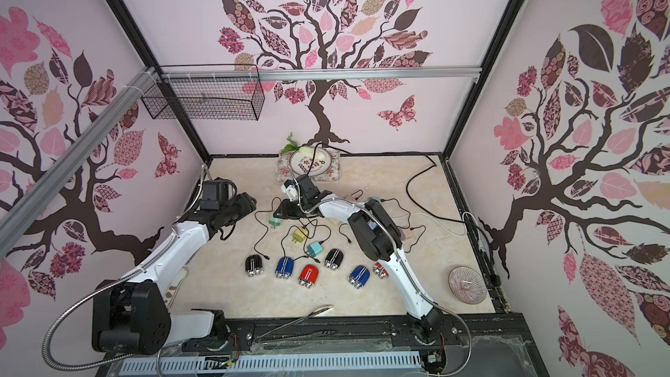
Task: Unplug the electric shaver
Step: Place the plug at the center of the board.
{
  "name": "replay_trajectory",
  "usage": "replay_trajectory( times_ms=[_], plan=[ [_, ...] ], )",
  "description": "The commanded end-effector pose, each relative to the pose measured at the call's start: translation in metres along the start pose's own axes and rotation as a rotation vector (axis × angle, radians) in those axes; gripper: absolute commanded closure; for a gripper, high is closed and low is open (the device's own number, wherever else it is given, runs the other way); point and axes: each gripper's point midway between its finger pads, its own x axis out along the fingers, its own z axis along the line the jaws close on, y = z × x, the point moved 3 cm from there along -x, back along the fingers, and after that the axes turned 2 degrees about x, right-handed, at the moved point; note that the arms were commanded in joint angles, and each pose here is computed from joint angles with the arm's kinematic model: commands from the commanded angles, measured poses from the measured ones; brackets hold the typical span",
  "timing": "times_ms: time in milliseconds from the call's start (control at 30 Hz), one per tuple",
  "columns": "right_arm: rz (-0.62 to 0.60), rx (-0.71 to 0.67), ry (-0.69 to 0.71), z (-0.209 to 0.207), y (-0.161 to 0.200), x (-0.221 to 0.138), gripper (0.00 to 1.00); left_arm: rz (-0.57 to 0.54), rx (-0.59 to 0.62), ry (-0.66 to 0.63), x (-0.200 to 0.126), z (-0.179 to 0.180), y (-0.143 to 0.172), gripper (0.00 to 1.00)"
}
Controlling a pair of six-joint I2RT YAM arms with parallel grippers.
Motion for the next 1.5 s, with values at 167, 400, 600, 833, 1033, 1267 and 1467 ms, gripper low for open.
replay_trajectory(
  times_ms=[167,400,600,833,1033,1267,1467],
  plan=[
    [0.008,0.004,0.049,-0.015,0.004,0.006,0.84,-0.009,0.003,0.016,0.0,0.002,0.004,0.3],
    [0.003,-0.009,0.073,-0.018,0.003,0.004,0.69,0.001,-0.004,0.024,0.004,0.001,0.005,0.23],
    [-0.005,-0.038,0.091,-0.012,-0.003,-0.001,0.63,-0.004,-0.006,0.031,0.003,-0.002,0.001,0.22],
    [-0.029,-0.079,0.132,-0.009,-0.015,-0.019,0.51,0.0,-0.006,0.026,0.005,-0.003,-0.001,0.2],
    [-0.049,-0.089,0.152,-0.008,-0.021,-0.036,0.48,-0.004,-0.005,0.015,0.007,-0.002,-0.003,0.18],
    [-0.078,-0.13,0.192,0.0,-0.027,-0.06,0.43,0.031,0.002,0.002,0.02,0.0,0.0,0.08],
    [-0.14,-0.123,0.217,-0.004,-0.035,-0.09,0.35,0.04,-0.008,0.014,0.027,-0.001,0.001,0.02]
  ],
)
